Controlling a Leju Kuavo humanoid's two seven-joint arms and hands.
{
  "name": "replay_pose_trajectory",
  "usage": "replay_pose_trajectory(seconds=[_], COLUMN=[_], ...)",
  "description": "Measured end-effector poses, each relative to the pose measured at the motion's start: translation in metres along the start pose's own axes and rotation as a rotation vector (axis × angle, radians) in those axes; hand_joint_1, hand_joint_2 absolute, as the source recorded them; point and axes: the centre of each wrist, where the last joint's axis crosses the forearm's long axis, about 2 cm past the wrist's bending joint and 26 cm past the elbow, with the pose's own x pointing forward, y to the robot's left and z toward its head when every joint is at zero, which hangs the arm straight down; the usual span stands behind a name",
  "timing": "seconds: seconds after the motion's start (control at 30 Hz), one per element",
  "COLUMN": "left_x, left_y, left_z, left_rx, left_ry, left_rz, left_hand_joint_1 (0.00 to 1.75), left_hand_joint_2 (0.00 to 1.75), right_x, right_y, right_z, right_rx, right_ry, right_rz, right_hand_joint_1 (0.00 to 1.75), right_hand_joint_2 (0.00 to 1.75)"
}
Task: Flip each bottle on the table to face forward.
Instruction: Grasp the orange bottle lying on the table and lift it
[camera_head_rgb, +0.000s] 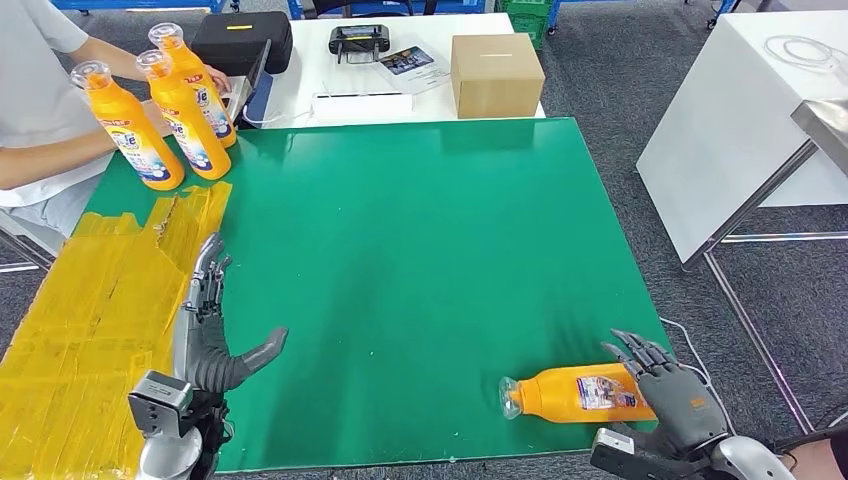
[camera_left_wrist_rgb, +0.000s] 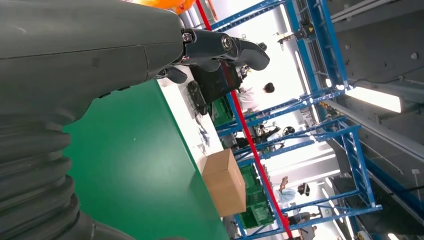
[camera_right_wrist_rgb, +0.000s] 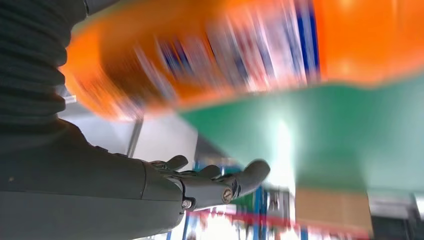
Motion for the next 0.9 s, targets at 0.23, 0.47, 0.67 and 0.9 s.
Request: replay_pose_trajectory(seconds=[0.23, 0.47, 0.67, 0.9], left_x=[0.000, 0.000, -0.001, -0.001], left_y=[0.001, 0.001, 0.002, 0.002], left_z=[0.000, -0.001, -0.002, -0.002], left_rx=[0.007, 0.009, 0.008, 0.007], left_ry=[0.001, -0.002, -0.004, -0.004], left_rz=[0.008, 0.009, 0.009, 0.008], left_hand_joint_1=[0.00, 0.00, 0.00, 0.00], left_hand_joint_2=[1.75, 1.75, 1.75, 1.75], right_x=[-0.013, -0.019, -0.020, -0.020], right_y=[0.003, 0.001, 0.001, 0.000], right_z=[0.015, 0.022, 0.023, 0.019], right_rx=[0.114, 0.151, 0.163, 0.143], right_ry=[-0.003, -0.012, -0.008, 0.029], right_rz=[-0.049, -0.068, -0.050, 0.027], right_hand_joint_1=[0.00, 0.00, 0.00, 0.00], right_hand_joint_2=[1.75, 1.75, 1.75, 1.75])
